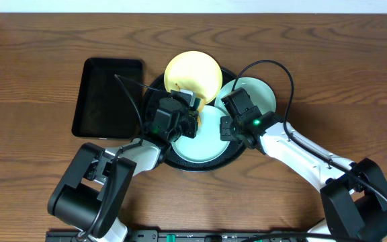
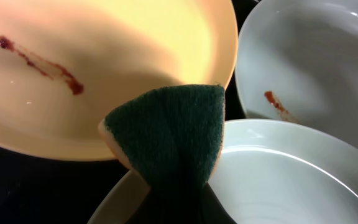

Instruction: Clean dirty plates on tray and stack at the side

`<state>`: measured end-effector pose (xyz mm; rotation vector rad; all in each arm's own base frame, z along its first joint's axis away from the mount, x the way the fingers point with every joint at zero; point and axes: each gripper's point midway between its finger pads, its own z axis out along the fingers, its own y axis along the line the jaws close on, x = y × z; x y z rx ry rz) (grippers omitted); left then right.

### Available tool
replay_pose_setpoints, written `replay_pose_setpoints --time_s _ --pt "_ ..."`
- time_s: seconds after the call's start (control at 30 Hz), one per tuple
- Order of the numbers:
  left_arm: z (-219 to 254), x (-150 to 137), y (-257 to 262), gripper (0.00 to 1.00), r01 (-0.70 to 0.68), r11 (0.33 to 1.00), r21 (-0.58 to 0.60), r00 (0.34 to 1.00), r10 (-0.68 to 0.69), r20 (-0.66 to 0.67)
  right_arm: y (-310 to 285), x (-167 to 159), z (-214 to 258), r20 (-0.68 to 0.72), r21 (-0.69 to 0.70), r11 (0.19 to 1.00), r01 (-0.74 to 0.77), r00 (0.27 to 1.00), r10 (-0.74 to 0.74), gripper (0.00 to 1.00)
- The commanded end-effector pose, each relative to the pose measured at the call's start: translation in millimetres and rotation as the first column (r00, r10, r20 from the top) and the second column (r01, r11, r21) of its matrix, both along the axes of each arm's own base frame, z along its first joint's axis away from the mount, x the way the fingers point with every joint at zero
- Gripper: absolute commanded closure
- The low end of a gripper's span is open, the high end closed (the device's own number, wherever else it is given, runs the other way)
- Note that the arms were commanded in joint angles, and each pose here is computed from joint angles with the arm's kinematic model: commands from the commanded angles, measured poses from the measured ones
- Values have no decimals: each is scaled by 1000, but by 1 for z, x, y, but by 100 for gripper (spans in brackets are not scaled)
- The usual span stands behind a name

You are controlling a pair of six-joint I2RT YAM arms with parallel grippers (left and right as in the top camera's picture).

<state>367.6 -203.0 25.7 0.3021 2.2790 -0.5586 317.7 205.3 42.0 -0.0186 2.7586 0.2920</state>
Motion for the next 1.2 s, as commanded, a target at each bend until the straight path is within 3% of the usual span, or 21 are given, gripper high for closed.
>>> replay_pose_setpoints --time_s 0.0,0.53,0.73,0.97,1.17 --pt "-2 -2 5 92 -7 1000 20 1000 7 -16 2 7 10 37 2 1000 9 999 -9 98" --pt "-8 -25 14 93 1 998 66 993 7 -121 1 8 11 42 -3 1000 12 999 -12 99" --pt "59 -15 14 93 -13 1000 -5 999 13 33 2 9 11 46 0 1000 12 999 -12 99" --pt "137 -27 48 92 -82 995 -65 984 91 154 7 18 17 91 16 1000 -5 996 4 99" --pt "168 -24 99 93 -272 949 -157 951 290 105 8 35 39 184 -54 995 -86 978 95 99"
